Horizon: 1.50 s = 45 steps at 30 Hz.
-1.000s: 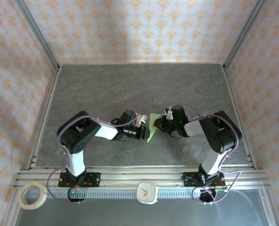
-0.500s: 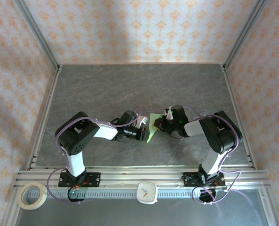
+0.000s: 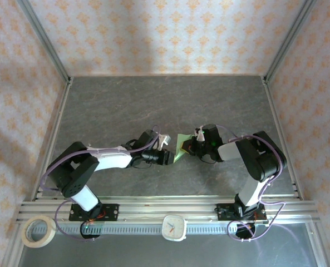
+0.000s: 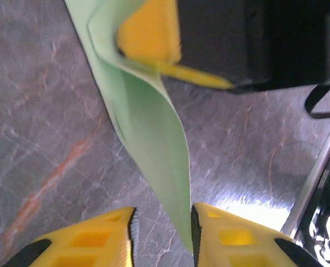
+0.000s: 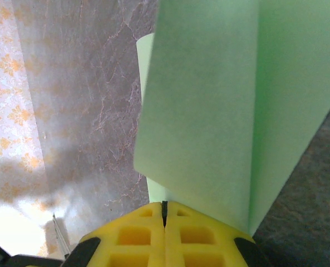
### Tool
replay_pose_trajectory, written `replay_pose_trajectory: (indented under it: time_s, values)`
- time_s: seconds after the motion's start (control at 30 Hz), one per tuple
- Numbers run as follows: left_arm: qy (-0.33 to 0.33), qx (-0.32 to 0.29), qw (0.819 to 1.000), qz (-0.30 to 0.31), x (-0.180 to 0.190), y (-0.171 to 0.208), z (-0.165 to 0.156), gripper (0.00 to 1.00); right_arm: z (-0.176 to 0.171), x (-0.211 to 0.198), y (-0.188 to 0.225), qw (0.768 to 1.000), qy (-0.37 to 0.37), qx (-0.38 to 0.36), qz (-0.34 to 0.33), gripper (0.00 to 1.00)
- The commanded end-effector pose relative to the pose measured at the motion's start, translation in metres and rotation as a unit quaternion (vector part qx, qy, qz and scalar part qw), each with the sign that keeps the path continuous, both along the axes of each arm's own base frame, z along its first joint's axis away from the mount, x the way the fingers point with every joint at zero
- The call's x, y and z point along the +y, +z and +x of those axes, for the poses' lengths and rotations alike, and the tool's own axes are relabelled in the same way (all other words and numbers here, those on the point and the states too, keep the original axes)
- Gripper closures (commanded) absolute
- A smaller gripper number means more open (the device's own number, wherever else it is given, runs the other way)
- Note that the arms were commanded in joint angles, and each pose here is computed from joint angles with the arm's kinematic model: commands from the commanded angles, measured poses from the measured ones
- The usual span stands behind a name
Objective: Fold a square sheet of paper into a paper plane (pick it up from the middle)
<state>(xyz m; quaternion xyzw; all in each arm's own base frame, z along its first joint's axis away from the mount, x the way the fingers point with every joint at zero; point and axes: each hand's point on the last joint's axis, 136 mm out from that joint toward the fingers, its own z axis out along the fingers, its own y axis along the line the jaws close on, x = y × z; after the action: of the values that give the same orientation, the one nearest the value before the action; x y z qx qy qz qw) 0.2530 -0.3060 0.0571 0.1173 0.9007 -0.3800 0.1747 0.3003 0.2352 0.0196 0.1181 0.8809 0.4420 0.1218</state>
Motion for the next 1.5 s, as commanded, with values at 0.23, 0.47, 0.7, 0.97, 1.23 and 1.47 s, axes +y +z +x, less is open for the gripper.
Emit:
replay_pose_trajectory:
  time_s: [0.23,0.47,0.7,0.97,1.23,1.47]
  values:
    - [0.018,-0.01,1.0,0.001,-0.012,0.022,0.022,0.79,-0.012,-0.033,-0.052,0.992,-0.045,0.054,-0.109,1.0]
    - [-0.026,-0.001,0.997,-0.069,-0.035,0.039,0.013,1.0,-0.013,-0.034,-0.053,0.992,-0.044,0.055,-0.109,1.0]
    - [-0.081,0.035,0.995,-0.051,-0.065,0.017,0.009,1.0,-0.014,-0.034,-0.052,0.992,-0.043,0.055,-0.11,1.0]
    - [-0.065,0.054,0.996,-0.016,-0.058,-0.017,0.01,1.0,-0.014,-0.033,-0.051,0.992,-0.042,0.055,-0.108,1.0]
    - [-0.052,0.077,0.996,-0.014,-0.043,-0.036,-0.007,1.0,-0.015,-0.034,-0.052,0.992,-0.041,0.057,-0.109,1.0]
    - [-0.064,0.091,0.993,-0.032,-0.039,-0.037,-0.023,1.0,-0.016,-0.034,-0.054,0.991,-0.04,0.059,-0.111,1.0]
